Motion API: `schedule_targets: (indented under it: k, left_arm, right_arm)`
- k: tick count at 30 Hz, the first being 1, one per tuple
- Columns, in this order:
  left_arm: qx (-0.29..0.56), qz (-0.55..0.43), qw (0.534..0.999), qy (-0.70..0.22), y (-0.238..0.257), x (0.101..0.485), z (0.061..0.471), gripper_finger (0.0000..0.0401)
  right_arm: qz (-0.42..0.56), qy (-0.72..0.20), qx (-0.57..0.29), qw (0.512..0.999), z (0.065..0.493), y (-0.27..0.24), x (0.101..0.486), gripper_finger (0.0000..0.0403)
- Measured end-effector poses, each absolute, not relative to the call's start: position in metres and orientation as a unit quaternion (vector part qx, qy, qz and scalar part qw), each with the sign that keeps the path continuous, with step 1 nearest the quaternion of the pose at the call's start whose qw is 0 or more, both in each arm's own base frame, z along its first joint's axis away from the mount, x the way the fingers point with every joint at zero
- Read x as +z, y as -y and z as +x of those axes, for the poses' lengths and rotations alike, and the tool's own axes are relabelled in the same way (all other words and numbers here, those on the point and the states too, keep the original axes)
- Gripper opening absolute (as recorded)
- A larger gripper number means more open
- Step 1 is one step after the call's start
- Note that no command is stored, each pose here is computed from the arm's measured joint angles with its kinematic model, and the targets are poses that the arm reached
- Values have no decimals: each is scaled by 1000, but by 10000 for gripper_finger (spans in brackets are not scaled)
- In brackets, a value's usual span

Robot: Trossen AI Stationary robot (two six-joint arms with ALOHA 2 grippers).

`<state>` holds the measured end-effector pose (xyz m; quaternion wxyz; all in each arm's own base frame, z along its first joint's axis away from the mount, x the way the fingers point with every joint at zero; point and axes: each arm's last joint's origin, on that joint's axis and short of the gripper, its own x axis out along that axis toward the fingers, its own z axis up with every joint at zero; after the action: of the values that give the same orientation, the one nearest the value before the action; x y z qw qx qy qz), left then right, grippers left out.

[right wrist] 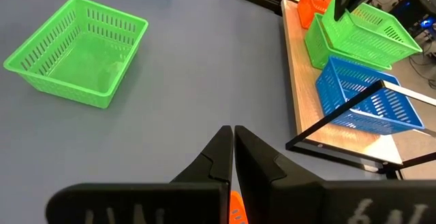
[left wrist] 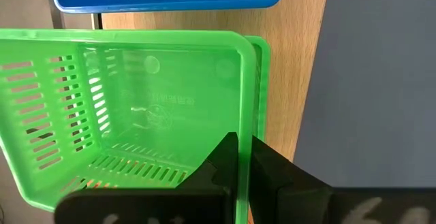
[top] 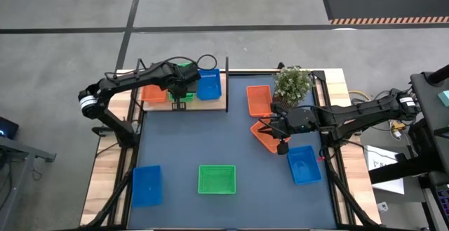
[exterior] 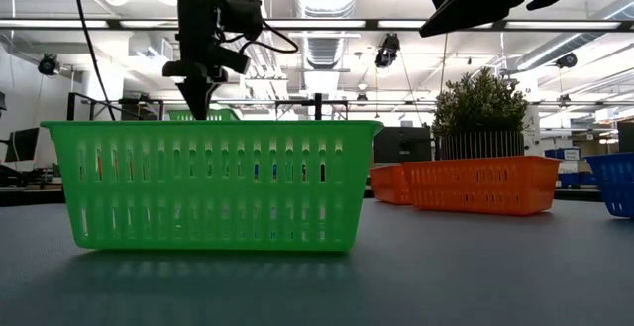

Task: Stack baskets on shelf by color
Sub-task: Stack the top green bin on top of the green bin on the shelf, then stack the bottom orange bin on top of the orange bin on the shelf

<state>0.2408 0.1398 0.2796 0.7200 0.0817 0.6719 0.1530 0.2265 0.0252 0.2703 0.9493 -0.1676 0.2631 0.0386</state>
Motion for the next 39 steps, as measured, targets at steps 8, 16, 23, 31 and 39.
schedule_targets:
  k: [8,16,23,31,39]
  left_arm:
    - [149,79,715,-678,-139,279,239,0]
    - [158,69,717,-675,-139,279,239,0]
    - [157,69,718,-675,-139,279,239,23]
    - [147,64,724,-671,-138,280,240,85]
    - [145,75,752,-639,-139,291,244,100]
  right_arm:
    - [-167,-263,39,949,226,-25,270,9]
    - [-165,-264,38,950,226,-25,270,9]
    - [-162,-268,38,949,226,-25,270,9]
    - [-158,-269,37,949,226,-25,269,9]
    - [-159,-269,37,949,226,-25,269,9]
